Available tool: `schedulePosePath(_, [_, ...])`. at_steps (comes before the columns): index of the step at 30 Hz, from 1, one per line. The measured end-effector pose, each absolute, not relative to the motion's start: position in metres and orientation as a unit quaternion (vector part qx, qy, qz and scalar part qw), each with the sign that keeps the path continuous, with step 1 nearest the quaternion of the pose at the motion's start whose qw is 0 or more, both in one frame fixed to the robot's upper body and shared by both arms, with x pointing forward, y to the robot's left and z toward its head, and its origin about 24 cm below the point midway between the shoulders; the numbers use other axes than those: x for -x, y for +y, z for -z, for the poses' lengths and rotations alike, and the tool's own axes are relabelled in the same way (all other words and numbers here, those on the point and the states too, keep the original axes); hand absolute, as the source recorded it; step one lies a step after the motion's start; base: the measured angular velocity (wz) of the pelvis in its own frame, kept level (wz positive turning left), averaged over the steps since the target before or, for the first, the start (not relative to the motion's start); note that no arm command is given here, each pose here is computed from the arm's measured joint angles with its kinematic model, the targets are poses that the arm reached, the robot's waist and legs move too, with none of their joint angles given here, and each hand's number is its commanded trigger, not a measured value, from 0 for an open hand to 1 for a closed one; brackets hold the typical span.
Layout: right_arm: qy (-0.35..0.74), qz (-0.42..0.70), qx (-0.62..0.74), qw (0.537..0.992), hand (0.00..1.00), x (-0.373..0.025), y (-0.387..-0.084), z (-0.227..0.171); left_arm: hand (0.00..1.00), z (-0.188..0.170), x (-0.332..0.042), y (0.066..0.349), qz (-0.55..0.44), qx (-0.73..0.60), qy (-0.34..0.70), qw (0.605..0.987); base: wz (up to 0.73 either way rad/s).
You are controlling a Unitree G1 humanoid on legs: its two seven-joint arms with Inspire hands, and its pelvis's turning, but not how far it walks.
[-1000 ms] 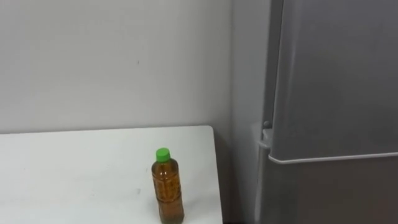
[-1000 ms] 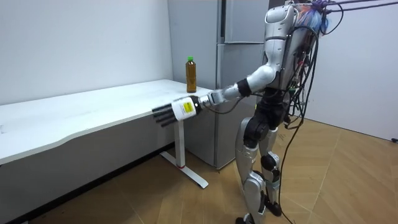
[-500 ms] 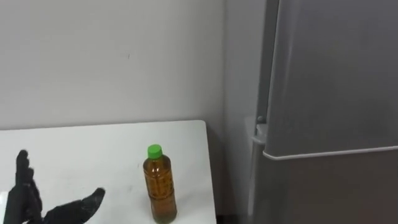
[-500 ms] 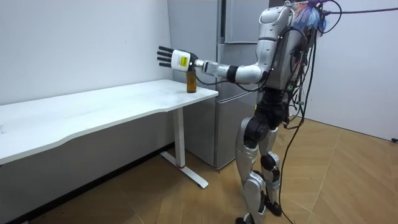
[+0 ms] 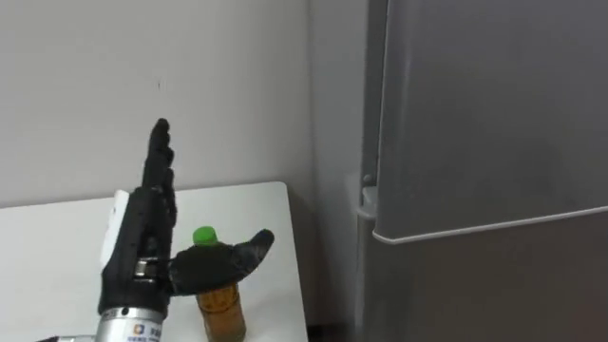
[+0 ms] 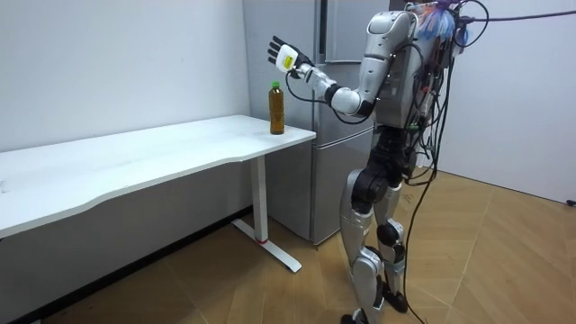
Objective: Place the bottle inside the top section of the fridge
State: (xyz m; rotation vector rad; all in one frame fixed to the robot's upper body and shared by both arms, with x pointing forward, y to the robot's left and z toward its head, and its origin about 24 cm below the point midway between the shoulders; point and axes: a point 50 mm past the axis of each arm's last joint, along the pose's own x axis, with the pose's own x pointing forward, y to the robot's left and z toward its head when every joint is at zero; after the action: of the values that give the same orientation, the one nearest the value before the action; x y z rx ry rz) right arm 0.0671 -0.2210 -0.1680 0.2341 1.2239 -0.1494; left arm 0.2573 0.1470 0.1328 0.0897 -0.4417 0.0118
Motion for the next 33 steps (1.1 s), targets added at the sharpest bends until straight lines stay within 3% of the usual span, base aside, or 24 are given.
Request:
schedulePosePath(17, [0.574, 0.022, -0.099, 0.812, 0.00, -0.080, -0.209, 0.168, 0.00, -0.133, -0.258, 0.099, 0.162, -0.060, -0.205, 0.963, 0.02])
schedulePosePath(33, [0.570, 0.016, -0.094, 0.816, 0.00, -0.087, -0.207, 0.167, 0.00, -0.188, -0.242, 0.080, 0.217, -0.048, -0.325, 0.919, 0.00])
